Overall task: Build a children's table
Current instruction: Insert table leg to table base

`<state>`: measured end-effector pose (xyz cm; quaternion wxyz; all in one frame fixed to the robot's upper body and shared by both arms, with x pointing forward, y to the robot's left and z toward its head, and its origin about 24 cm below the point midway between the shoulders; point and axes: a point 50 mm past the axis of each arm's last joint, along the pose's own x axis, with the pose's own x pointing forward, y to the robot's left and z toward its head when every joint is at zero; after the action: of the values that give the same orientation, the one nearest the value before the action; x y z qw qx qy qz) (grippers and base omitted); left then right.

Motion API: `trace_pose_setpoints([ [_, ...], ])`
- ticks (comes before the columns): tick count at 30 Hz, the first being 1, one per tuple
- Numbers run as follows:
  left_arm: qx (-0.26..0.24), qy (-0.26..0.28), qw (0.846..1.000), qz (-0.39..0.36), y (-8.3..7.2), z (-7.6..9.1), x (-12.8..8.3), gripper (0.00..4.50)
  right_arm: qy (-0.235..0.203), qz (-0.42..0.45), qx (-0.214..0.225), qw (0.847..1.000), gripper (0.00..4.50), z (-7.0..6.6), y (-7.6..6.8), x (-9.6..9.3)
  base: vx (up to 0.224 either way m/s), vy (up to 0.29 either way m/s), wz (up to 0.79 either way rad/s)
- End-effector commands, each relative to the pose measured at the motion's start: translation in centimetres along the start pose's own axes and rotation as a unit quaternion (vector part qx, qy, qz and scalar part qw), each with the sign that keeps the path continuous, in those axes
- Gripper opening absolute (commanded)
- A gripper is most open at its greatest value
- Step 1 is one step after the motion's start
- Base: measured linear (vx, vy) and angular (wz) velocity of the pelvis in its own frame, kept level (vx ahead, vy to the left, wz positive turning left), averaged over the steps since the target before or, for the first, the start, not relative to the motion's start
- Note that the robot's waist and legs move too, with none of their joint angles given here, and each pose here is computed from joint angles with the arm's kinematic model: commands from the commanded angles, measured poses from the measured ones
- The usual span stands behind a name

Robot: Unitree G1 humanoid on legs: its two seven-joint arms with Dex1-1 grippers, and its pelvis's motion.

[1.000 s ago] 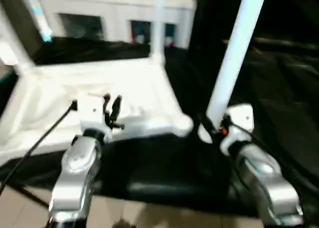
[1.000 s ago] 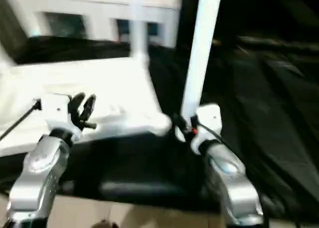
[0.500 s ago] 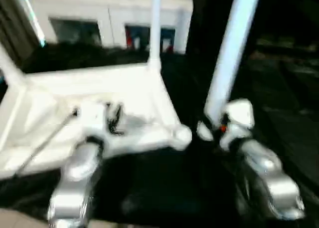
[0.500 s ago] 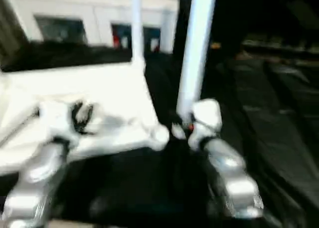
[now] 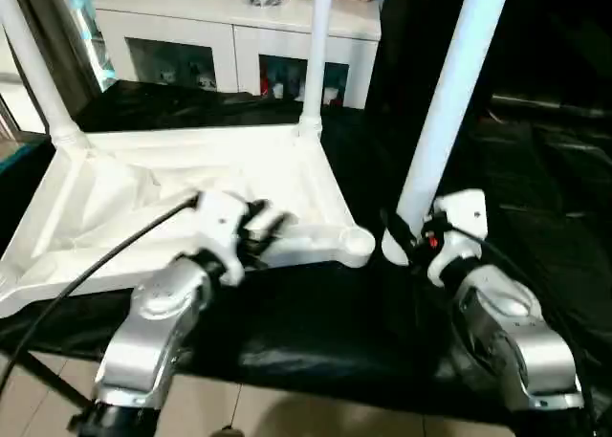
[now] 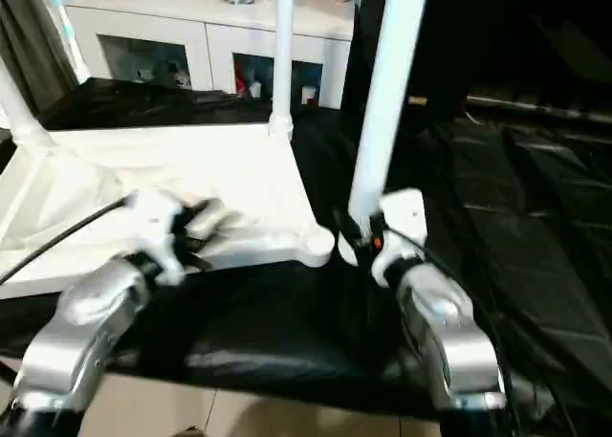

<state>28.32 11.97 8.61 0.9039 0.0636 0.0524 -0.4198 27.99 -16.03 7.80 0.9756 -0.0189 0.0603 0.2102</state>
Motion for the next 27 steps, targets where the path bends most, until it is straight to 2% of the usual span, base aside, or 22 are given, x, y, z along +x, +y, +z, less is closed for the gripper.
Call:
trace_pose_setpoints([
  [1, 0.015, 0.028, 0.994, -0.102, -0.2, 0.0, 0.8, 2.44, -0.004, 0.014, 0.002, 1.000, 1.89, 0.6, -0.9, -0.2, 0.000, 0.000, 0.00],
  [2, 0.015, 0.028, 0.994, -0.102, -0.2, 0.0, 0.8, 2.44, -0.004, 0.014, 0.002, 1.000, 1.89, 0.6, -0.9, -0.2, 0.000, 0.000, 0.00],
  [3, 0.041, 0.066, 0.982, -0.169, -0.1, 0.0, 1.6, 2.60, 0.005, 0.031, -0.002, 1.000, 1.89, 0.7, -1.4, -0.5, 0.000, 0.000, 0.00],
  [5, 0.055, 0.094, 0.973, -0.203, 0.1, 0.0, 2.5, 2.71, 0.010, 0.037, -0.006, 0.999, 1.89, 0.7, -1.8, -0.7, 0.000, 0.000, 0.00],
  [8, 0.067, 0.102, 0.970, -0.211, 0.3, 0.0, 2.9, 2.97, 0.013, 0.039, -0.010, 0.999, 1.89, 0.7, -1.9, -0.9, 0.000, 0.000, 0.00],
  [11, 0.106, 0.127, 0.966, -0.201, 1.0, -0.2, 4.4, 3.25, 0.018, 0.040, -0.018, 0.999, 1.89, 0.7, -2.2, -1.6, 0.000, 0.000, 0.00],
  [14, 0.124, 0.142, 0.964, -0.185, 1.8, -0.2, 5.2, 3.25, 0.022, 0.041, -0.020, 0.999, 1.89, 0.5, -2.3, -2.0, 0.000, 0.000, 0.00],
  [18, 0.119, 0.160, 0.964, -0.177, 2.5, -0.2, 5.5, 3.25, 0.025, 0.044, -0.025, 0.998, 1.89, 0.3, -2.2, -2.2, 0.000, 0.000, 0.00],
  [20, 0.093, 0.185, 0.964, -0.169, 3.4, -0.5, 5.7, 2.98, 0.026, 0.046, -0.027, 0.998, 1.89, 0.2, -2.2, -2.3, 0.000, 0.000, 0.00],
  [22, 0.067, 0.192, 0.964, -0.174, 3.7, -0.6, 5.6, 2.90, 0.027, 0.047, -0.026, 0.998, 1.89, 0.2, -2.1, -2.4, 0.000, 0.000, 0.00],
  [27, 0.059, 0.200, 0.962, -0.175, 4.0, -1.0, 5.6, 2.50, 0.029, 0.042, -0.025, 0.998, 1.89, 0.0, -2.2, -2.5, 0.000, 0.000, 0.00],
])
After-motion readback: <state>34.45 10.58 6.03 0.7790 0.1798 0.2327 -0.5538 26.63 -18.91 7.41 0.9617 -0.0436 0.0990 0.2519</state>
